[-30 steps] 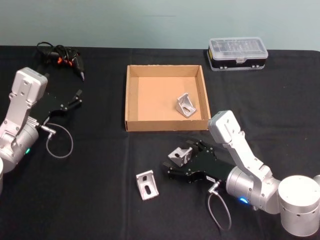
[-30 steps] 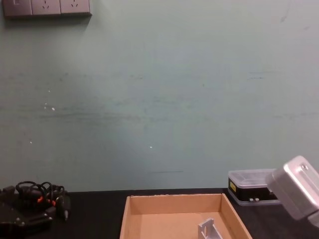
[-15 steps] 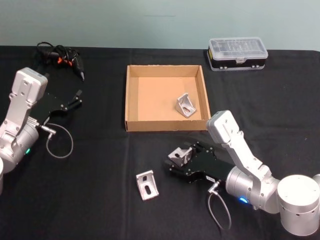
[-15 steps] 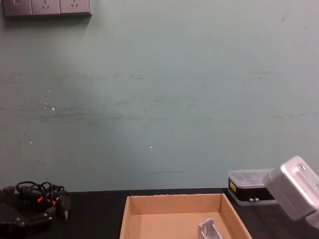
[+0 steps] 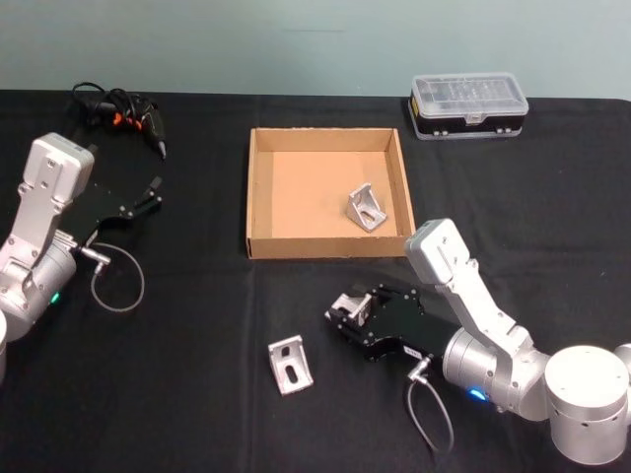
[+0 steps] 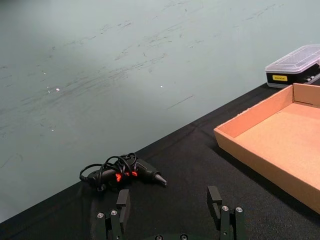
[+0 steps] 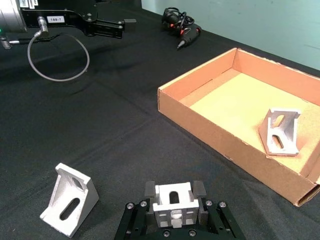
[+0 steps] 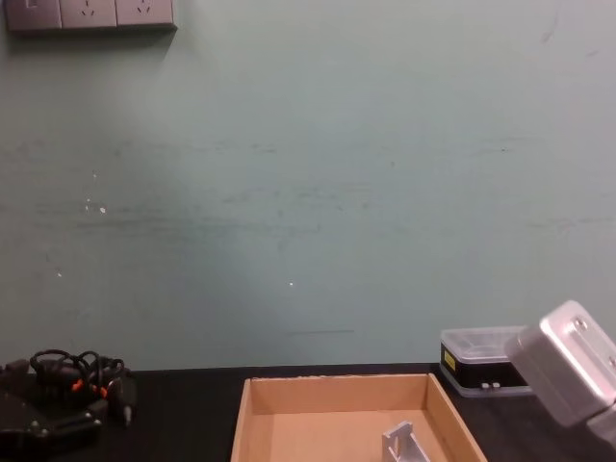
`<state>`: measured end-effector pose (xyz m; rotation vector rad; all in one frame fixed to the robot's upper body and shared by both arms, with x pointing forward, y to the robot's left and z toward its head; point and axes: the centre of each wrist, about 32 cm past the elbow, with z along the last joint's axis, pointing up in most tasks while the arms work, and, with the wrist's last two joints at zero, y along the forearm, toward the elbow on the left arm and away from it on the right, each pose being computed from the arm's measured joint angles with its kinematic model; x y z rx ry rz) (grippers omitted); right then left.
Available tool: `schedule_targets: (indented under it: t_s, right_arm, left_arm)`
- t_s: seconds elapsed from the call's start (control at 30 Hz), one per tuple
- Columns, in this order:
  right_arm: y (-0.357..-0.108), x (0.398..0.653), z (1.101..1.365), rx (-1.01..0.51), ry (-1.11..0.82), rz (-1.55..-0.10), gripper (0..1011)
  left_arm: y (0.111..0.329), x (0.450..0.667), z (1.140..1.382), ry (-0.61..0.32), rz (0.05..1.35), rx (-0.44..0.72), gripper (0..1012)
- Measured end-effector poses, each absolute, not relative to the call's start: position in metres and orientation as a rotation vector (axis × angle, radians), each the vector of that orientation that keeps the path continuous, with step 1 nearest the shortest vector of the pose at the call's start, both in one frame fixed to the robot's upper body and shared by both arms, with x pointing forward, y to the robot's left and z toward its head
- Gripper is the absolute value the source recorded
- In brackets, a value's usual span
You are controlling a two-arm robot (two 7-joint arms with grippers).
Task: Use one hand to pick up the angle iron from the table and place it into the box.
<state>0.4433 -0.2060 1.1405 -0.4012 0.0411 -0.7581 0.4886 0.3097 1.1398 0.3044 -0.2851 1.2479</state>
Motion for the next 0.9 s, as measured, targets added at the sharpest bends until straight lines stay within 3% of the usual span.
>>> schedule_targets:
  t_s: [0.3, 0.7, 0.9]
  right_arm:
    - [-0.207, 0.441, 1.147, -0.375, 0.021, -0.761, 460]
    - [-0.223, 0.436, 1.188, -0.291, -0.072, -0.808, 460]
    - [-0.227, 0.449, 1.205, -0.241, -0.125, -0.859, 460]
  left_arm:
    - [0.31, 0.489, 1.14, -0.285, 1.248, 0.304, 1011]
    - [0.31, 0.489, 1.14, -0.285, 1.248, 0.304, 1011]
    - [0.31, 0.489, 1.14, -0.285, 1.248, 0.304, 1011]
